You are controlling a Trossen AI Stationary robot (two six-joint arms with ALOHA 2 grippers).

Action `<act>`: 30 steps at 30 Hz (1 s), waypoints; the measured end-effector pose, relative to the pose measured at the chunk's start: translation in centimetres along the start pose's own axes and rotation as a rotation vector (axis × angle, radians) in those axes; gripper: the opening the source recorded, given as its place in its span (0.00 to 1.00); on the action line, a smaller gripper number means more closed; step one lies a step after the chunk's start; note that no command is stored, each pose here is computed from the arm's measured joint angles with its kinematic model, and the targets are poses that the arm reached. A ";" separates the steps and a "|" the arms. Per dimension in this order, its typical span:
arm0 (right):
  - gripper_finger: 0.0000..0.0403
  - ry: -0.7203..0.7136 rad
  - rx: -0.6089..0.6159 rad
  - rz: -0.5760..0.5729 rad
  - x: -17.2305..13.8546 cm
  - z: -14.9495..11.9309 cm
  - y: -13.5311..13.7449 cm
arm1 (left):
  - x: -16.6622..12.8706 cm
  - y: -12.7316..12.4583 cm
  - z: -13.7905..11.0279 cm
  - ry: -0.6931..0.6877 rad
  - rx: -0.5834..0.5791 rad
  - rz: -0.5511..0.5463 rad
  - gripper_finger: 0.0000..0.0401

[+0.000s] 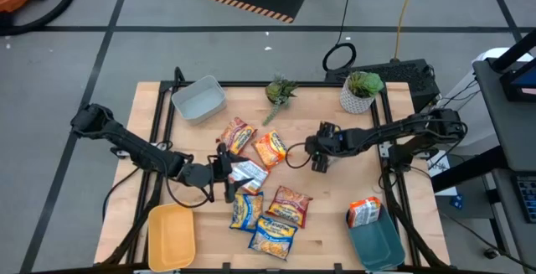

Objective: Sort Maruchan noodles
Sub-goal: Put the top blue noodle pack into the gray bin

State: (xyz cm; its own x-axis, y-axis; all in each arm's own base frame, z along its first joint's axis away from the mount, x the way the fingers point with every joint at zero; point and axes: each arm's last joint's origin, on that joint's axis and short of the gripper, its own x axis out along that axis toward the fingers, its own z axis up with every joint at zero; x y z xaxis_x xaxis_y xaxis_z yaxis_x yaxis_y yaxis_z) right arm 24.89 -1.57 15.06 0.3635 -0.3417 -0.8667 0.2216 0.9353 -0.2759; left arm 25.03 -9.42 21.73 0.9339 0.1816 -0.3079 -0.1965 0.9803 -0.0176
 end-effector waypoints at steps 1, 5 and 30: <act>0.47 0.000 0.003 -0.001 0.0 0.0 -0.1 | 0.0 0.0 0.0 0.000 0.000 -0.001 0.79; 0.35 -0.007 0.001 -0.002 0.1 0.1 -0.2 | 0.0 0.0 0.0 0.001 0.014 -0.001 0.79; 0.00 -0.314 0.085 -0.102 -4.8 7.1 0.4 | 0.8 1.4 0.3 -0.003 -0.078 0.056 0.79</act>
State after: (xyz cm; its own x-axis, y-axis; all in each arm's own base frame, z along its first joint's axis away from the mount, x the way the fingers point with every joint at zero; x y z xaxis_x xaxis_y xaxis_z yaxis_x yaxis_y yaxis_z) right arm 29.65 -0.18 22.08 0.5932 -0.4572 -0.6626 0.3414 0.8883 -0.3073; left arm 25.56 -7.89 21.74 0.9217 0.2364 -0.3075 -0.2711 0.9597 -0.0746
